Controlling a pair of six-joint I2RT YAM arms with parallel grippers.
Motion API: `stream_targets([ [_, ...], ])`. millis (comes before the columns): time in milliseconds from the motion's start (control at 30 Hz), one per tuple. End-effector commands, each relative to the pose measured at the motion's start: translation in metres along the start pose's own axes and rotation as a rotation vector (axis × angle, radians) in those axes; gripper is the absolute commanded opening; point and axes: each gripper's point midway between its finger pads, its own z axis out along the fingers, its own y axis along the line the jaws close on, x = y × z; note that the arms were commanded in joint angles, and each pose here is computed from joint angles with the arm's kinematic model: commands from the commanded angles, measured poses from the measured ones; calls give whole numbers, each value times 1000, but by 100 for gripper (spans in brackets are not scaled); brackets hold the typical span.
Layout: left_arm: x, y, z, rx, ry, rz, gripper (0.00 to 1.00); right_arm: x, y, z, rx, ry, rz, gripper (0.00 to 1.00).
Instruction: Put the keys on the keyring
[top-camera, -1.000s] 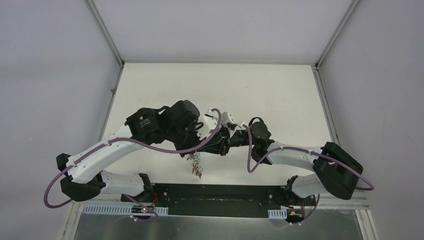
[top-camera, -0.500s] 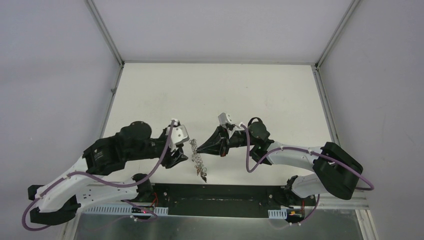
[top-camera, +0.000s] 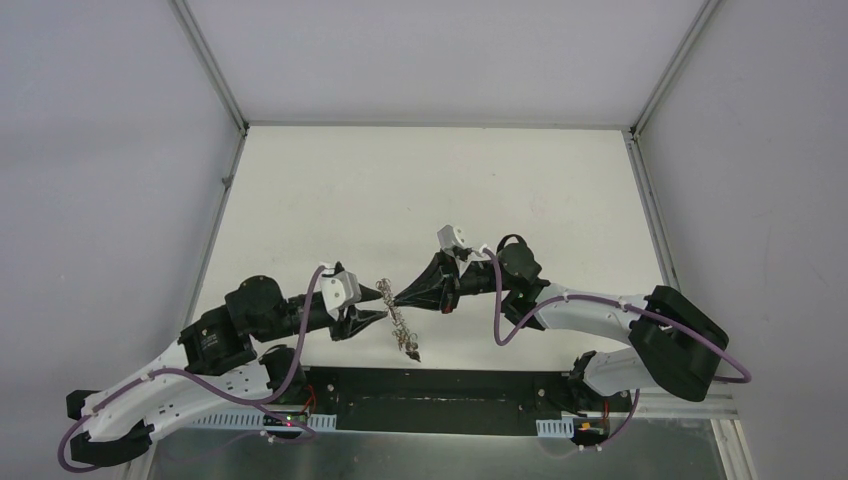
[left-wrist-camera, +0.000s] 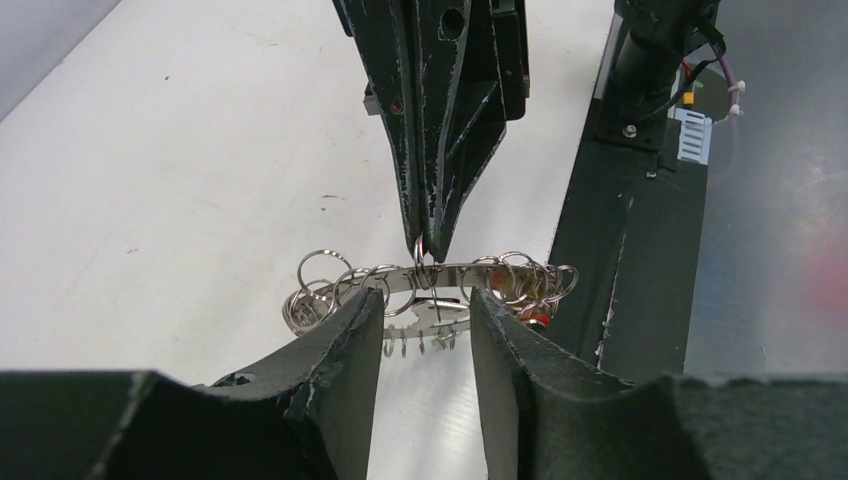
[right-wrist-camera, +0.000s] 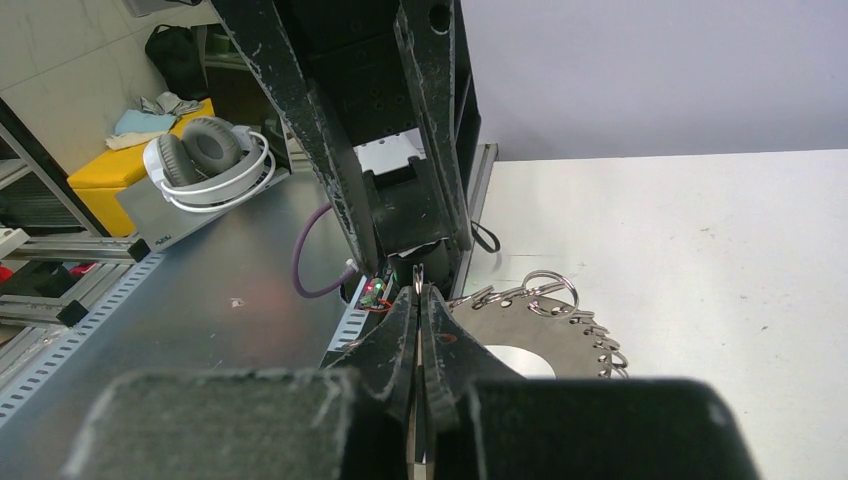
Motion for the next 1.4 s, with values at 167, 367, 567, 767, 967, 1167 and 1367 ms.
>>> stream_targets([
  [167, -21, -7, 9, 42, -115, 9, 24, -39, 13, 5, -42, -88, -111, 0],
  [367, -18, -9, 10, 54, -107, 12, 16, -40, 12, 5, -35, -92, -112, 0],
  [567, -13, -6, 14, 43, -80, 7, 19, -40, 12, 5, -35, -92, -112, 0],
  [767, -6, -7, 21, 51, -43, 1, 26, -41, 12, 5, -34, -92, -112, 0],
  [967, -1, -5, 21, 40, -25, 9, 20, -42, 12, 5, -38, -93, -117, 0],
  [1167, 4, -4, 18, 30, -9, 4, 17, -42, 12, 5, -39, -92, -118, 0],
  [1367, 5, 3, 11, -10, 17, 11, 28, -42, 12, 6, -39, -93, -118, 0],
])
